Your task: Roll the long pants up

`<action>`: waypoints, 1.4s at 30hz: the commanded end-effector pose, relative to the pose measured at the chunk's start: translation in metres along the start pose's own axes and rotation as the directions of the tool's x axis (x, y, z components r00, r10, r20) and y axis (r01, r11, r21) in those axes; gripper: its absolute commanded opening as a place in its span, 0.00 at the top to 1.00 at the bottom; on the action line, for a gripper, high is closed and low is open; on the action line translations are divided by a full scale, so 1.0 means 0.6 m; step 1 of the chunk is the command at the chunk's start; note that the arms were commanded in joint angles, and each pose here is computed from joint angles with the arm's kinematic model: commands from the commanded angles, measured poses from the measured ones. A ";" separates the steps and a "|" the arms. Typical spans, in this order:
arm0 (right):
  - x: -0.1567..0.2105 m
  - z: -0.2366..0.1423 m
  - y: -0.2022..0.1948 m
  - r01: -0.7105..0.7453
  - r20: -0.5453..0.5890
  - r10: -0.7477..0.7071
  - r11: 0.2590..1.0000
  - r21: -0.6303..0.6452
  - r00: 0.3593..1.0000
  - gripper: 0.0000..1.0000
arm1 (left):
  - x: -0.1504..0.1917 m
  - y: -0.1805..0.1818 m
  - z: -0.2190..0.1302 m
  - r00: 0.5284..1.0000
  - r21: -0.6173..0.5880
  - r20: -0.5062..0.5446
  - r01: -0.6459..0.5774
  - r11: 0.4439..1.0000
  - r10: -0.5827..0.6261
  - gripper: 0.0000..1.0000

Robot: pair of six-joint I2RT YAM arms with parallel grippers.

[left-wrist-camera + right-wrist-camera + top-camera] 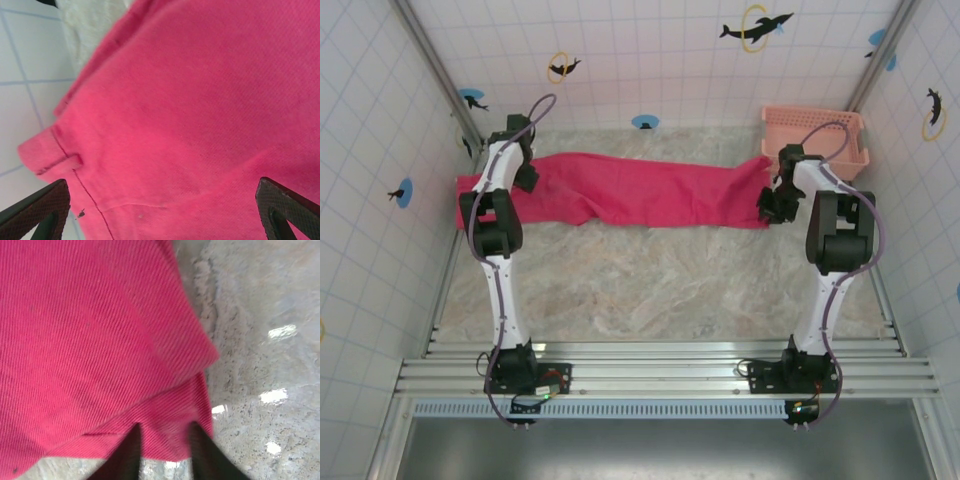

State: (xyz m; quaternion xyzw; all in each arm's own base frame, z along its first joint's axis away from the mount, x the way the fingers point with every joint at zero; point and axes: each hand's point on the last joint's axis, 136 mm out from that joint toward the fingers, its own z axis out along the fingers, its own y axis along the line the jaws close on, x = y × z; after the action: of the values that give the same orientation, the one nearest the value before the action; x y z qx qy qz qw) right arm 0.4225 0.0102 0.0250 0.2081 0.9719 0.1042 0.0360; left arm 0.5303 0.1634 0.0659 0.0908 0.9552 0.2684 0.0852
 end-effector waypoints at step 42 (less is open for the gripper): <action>-0.087 -0.091 -0.132 0.052 -0.031 -0.048 0.987 0.152 0.998 0.43 | 0.123 0.006 0.004 0.965 0.016 -0.245 -0.091 0.996 0.093 0.03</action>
State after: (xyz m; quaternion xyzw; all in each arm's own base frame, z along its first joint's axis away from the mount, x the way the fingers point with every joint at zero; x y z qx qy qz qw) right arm 0.4058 -0.1029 0.0353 0.1679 0.9843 -0.0024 -0.0536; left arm 0.4719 0.1817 0.0427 0.0909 0.9552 0.2799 -0.0322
